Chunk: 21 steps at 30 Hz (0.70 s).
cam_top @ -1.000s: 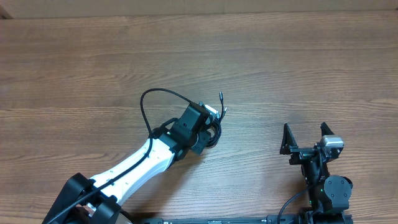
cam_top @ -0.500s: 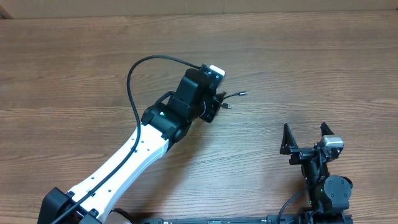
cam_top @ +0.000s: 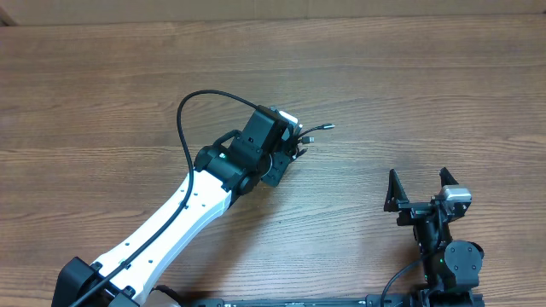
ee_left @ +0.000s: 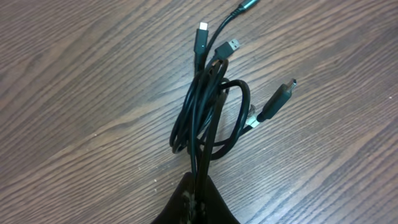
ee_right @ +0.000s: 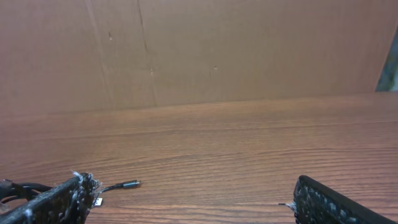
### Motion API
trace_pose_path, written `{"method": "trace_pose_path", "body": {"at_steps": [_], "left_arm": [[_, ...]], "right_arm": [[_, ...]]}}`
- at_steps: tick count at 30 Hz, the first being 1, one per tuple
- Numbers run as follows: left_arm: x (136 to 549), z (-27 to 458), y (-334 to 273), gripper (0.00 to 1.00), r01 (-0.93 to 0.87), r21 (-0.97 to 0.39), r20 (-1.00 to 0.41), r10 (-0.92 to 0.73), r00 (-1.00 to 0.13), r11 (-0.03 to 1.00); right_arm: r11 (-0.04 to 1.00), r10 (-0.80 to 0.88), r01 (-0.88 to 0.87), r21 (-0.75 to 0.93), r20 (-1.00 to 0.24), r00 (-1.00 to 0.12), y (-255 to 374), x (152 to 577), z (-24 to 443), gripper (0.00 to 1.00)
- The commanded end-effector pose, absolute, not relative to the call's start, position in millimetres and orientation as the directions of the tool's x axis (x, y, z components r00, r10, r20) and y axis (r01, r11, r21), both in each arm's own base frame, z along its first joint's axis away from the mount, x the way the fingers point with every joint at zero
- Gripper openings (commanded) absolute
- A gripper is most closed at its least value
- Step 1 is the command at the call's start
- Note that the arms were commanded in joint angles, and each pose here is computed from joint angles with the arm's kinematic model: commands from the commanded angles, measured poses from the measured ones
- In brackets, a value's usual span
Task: Untangle cables
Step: 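Close the left gripper on the cable bundle's coiled loops, then lift the cable bundle with the left gripper and raise it up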
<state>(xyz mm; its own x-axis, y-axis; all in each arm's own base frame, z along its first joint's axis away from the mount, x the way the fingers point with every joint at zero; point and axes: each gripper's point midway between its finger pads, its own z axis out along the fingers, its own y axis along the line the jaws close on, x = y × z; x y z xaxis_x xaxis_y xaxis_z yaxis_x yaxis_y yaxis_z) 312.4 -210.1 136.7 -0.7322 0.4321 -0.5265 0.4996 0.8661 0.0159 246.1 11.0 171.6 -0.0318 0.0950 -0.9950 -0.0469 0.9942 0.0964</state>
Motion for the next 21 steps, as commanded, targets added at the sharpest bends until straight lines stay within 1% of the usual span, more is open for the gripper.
{"method": "trace_pose_path", "body": {"at_steps": [1, 4, 7, 10, 12, 17, 19, 20, 21], "left_arm": [[319, 145, -206, 0.04, 0.451, 0.024, -0.549, 0.389, -0.74, 0.892], [318, 144, -205, 0.04, 0.446, 0.023, -0.545, 0.386, -0.744, 0.895], [321, 143, -198, 0.04, 0.424, 0.059, -0.541, 0.385, -0.747, 0.904], [327, 139, -171, 0.04, 0.271, 0.14, -0.53, 0.303, -0.792, 0.953], [327, 135, -157, 0.04, 0.192, 0.161, -0.518, 0.248, -0.819, 0.968], [333, 127, -135, 0.04, 0.008, 0.109, -0.511, 0.063, -0.857, 0.994], [342, 128, -114, 0.04, -0.118, 0.096, -0.533, -0.049, -0.845, 0.988], [349, 130, -102, 0.05, -0.172, 0.08, -0.547, -0.101, -0.831, 0.982], [352, 130, -99, 0.06, -0.181, 0.065, -0.548, -0.117, -0.829, 0.981]], "right_arm": [[0.994, 0.102, -0.047, 0.103, -0.994, -0.029, 11, 246, 170, 1.0], [0.994, 0.102, -0.047, 0.103, -0.994, -0.029, 11, 246, 170, 1.0], [0.994, 0.102, -0.047, 0.103, -0.994, -0.029, 11, 246, 170, 1.0], [0.994, 0.102, -0.047, 0.103, -0.994, -0.029, 11, 246, 170, 1.0], [0.994, 0.102, -0.047, 0.103, -0.994, -0.029, 11, 246, 170, 1.0], [0.992, 0.106, -0.059, 0.108, -0.994, -0.031, 13, 246, 170, 1.0], [0.979, 0.188, -0.075, 0.19, -0.981, -0.039, 16, 246, 170, 1.0], [0.948, 0.309, -0.069, 0.312, -0.95, -0.047, 16, 246, 170, 1.0], [0.934, 0.348, -0.067, 0.351, -0.936, -0.05, 16, 246, 170, 1.0]]}}
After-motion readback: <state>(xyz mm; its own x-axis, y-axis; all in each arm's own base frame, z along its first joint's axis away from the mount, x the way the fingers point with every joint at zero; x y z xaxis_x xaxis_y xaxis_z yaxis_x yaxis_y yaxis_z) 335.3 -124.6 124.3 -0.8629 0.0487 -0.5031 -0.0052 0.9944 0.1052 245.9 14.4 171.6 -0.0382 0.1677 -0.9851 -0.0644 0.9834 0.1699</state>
